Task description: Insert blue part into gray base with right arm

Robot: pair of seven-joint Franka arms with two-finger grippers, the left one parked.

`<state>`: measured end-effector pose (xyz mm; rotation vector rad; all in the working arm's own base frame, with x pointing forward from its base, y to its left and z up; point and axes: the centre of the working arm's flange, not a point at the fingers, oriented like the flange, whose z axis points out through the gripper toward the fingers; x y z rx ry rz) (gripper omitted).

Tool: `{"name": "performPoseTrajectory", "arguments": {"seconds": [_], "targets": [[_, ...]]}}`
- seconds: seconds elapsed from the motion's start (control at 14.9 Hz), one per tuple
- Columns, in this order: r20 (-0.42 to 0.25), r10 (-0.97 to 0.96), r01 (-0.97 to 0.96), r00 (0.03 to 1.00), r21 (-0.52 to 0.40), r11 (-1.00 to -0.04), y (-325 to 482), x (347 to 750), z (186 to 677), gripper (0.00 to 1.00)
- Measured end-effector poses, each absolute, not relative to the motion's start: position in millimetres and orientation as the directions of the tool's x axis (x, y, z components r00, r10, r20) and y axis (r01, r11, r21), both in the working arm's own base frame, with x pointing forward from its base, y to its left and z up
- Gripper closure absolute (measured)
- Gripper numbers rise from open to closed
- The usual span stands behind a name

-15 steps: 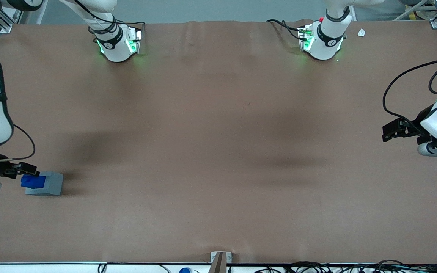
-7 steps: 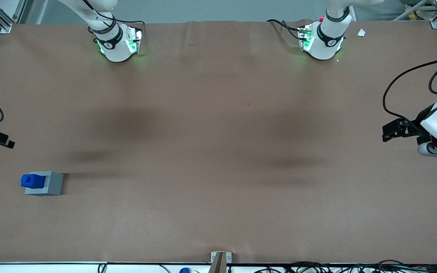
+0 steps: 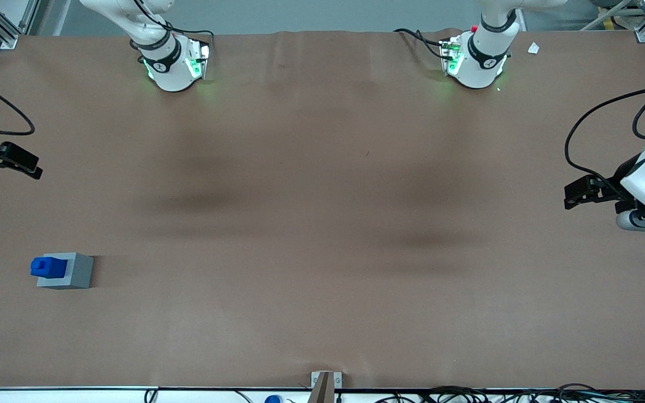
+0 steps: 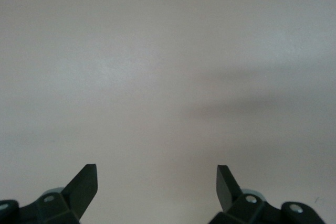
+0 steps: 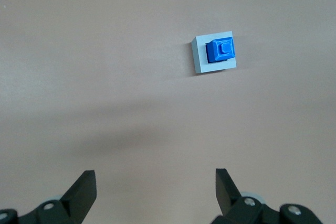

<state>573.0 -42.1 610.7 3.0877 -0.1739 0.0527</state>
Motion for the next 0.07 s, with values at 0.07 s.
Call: {"name": "performPoseTrajectory", "arguments": {"seconds": [0.07], "targets": [[0.052,-0.114,-0.116,0.992,0.047,-0.992,-44.8,573.7,616.3,0.00]]}}
